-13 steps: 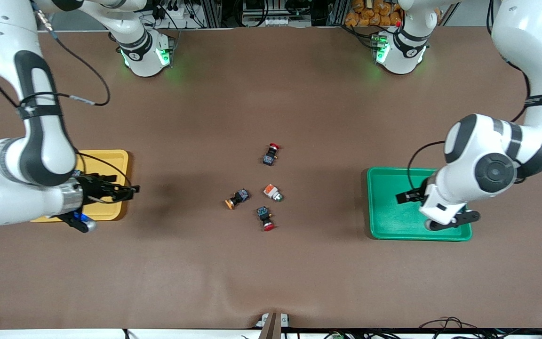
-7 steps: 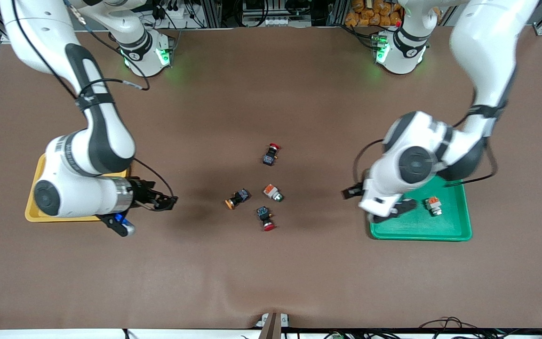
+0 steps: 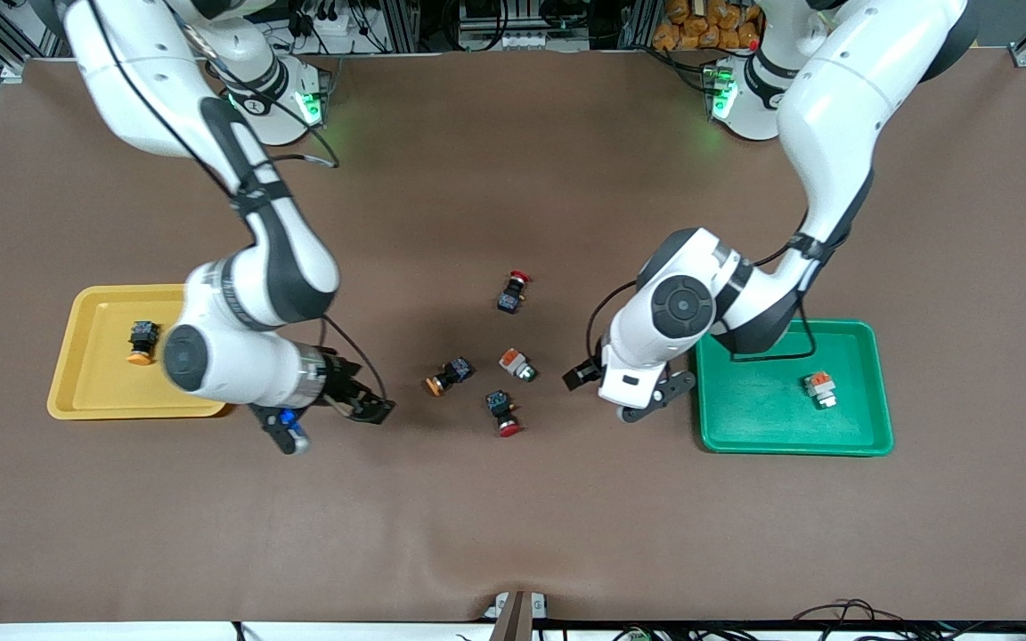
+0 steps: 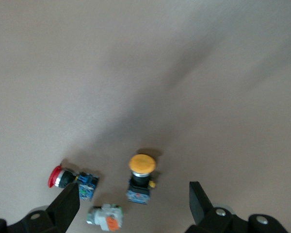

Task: Place green and yellow buttons in trays
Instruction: 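Grasp a second green button with the left gripper while the right grasps yellow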

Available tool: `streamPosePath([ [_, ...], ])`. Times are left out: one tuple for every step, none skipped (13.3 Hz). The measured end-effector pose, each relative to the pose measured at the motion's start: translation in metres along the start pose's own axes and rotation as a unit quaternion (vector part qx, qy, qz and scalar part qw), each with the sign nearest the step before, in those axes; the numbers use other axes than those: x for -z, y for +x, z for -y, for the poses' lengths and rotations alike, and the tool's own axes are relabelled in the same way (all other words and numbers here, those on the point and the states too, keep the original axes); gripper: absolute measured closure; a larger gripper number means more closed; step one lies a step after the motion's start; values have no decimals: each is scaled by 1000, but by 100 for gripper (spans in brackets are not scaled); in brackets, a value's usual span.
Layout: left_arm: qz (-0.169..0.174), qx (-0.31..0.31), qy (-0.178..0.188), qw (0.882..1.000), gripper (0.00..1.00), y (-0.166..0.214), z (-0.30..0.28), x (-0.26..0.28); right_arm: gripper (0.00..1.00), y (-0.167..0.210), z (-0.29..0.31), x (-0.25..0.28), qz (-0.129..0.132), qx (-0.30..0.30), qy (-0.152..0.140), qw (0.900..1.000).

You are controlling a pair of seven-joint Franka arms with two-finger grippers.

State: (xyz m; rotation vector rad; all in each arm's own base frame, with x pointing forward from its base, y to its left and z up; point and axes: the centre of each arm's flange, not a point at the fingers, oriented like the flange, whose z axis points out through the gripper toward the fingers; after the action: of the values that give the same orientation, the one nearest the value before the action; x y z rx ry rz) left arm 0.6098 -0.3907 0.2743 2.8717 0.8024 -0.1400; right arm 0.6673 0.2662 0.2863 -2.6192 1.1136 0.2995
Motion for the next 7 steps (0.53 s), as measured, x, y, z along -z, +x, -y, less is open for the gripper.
streamPosePath([
  [1,7,-5,1000,0,-10,-7,-7,0,-6,4,-12,-5,-10,4,1000],
  [-3,13,-4,1000,0,-21,-15,-14,0,-10,6,-23,-7,-25,5,1000],
  [-11,19,-1,1000,0,-30,-22,-23,0,-10,6,-32,-9,-39,4,999],
  [-23,25,4,999,0,-39,-30,-32,0,-11,5,-41,-10,-47,4,999],
  [-35,33,5,999,0,-48,-38,-41,0,-16,4,-51,-12,-52,3,999],
  [-43,39,3,998,0,-57,-45,-51,0,-22,3,-63,-15,-53,2,998],
  [-47,46,-6,998,0,-66,-52,-61,0,-29,1,-74,-17,-54,0,998],
])
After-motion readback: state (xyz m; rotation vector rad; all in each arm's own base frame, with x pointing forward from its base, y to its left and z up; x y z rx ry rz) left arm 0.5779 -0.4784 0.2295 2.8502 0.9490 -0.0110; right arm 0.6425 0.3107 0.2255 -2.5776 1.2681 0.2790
